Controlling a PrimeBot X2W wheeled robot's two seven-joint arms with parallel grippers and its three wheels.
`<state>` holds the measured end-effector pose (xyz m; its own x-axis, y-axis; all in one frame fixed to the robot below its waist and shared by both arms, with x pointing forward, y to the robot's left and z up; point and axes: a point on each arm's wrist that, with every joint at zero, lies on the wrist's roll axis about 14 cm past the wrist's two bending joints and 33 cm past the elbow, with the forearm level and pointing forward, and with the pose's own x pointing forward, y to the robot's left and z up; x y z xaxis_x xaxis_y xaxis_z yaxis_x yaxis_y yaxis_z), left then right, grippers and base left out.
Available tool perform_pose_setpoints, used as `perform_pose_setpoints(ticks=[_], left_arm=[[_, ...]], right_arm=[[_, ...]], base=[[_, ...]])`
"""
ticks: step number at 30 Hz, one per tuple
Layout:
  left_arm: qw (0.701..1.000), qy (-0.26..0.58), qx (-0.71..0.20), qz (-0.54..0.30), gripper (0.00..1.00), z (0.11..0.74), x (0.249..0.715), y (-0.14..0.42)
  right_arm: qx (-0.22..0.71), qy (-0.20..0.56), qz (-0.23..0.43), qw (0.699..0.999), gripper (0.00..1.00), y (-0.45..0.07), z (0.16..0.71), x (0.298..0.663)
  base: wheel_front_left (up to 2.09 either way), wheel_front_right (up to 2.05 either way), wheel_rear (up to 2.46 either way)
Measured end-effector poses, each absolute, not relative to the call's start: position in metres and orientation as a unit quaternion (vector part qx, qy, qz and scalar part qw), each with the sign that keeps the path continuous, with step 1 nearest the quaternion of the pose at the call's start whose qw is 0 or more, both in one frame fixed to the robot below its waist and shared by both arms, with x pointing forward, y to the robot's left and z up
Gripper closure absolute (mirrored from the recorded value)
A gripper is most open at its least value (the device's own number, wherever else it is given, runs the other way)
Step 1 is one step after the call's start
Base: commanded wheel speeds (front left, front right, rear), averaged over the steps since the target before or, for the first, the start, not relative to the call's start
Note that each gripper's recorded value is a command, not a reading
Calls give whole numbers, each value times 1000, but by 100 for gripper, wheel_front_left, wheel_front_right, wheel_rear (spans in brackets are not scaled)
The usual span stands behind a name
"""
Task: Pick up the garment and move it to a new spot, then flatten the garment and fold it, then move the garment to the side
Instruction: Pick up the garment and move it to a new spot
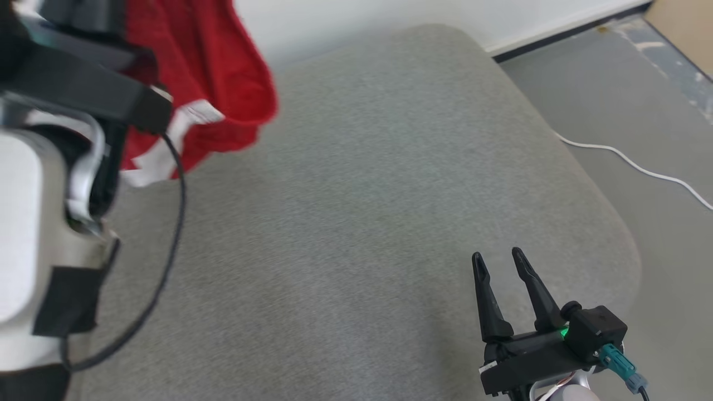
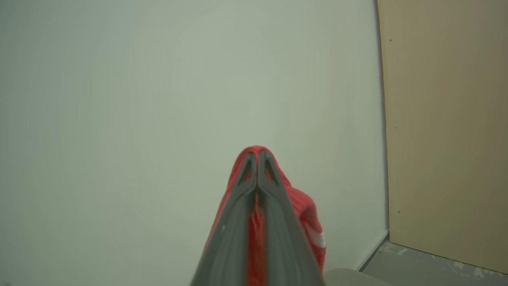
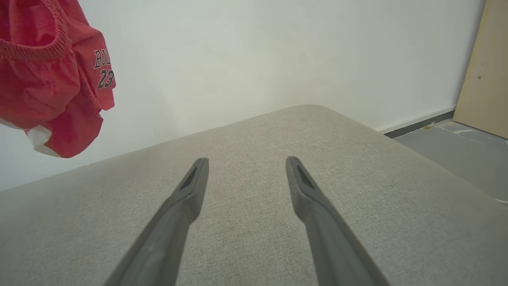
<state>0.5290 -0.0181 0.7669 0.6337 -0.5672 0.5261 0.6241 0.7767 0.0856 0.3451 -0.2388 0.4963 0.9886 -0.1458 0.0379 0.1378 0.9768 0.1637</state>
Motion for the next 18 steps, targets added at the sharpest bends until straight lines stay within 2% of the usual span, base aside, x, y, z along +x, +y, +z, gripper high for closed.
perform_pose_setpoints(ticks=[8,18], left_arm=[[909,-181,-100,-361,100,688,527,-55],[939,-34,-153,-307,100,560,512,-27]], right_arm=[[78,-14,-106,991,0,-258,490,332],[81,-12,-93,992,0,-252,488,347]], base=[[0,0,0],[0,0,0]])
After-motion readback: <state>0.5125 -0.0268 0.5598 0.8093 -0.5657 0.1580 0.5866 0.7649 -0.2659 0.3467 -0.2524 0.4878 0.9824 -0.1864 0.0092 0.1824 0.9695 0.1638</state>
